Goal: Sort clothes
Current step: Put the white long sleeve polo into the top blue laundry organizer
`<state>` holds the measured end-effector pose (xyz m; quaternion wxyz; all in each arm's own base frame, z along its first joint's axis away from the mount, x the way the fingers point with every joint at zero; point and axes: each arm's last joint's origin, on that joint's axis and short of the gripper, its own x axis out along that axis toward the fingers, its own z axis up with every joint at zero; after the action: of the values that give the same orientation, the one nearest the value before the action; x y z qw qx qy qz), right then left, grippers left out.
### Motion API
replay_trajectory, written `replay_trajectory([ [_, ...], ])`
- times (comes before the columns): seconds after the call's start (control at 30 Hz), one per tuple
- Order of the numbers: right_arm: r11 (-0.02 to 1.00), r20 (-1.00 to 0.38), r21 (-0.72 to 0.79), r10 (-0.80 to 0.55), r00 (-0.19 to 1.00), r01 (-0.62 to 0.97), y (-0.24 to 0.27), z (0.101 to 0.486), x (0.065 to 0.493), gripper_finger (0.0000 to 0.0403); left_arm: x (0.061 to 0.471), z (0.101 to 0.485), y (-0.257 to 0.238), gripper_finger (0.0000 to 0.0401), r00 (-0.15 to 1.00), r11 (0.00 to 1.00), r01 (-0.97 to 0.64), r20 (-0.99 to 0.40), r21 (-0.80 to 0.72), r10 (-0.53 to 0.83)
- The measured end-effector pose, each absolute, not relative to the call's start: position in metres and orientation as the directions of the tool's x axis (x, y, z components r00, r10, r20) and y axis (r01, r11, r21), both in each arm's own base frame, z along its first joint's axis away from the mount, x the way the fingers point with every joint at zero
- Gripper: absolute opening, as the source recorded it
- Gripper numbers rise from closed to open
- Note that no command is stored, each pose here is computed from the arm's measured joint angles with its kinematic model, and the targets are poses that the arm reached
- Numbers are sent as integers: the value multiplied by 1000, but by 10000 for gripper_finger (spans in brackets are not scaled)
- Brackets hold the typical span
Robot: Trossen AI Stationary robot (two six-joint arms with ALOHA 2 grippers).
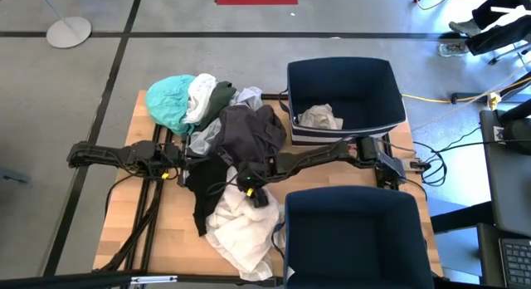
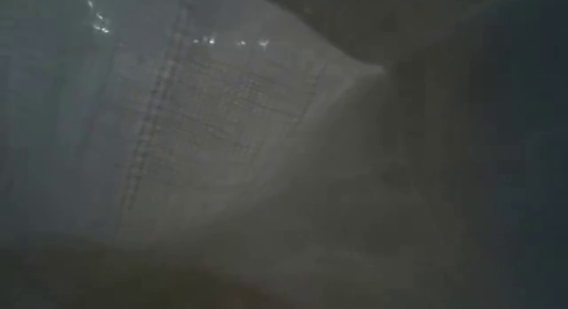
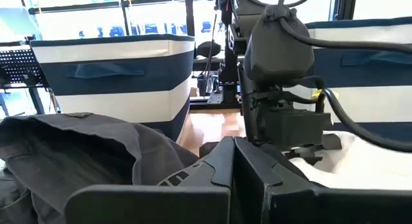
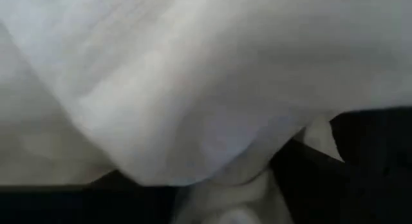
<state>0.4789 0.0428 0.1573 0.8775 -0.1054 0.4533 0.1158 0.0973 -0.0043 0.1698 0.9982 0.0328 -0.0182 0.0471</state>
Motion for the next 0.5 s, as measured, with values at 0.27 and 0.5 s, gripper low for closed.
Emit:
replay_trajectory([
  [0.27,947,-814,-143,53,579,-288,41,158,480,64,97,170,-4,0,995,992,-96,40,79,93],
  [0.5,935,-809,-183,32,587,-304,41,166,480,25,97,170,-4,0,995,992,-97,40,79,94],
])
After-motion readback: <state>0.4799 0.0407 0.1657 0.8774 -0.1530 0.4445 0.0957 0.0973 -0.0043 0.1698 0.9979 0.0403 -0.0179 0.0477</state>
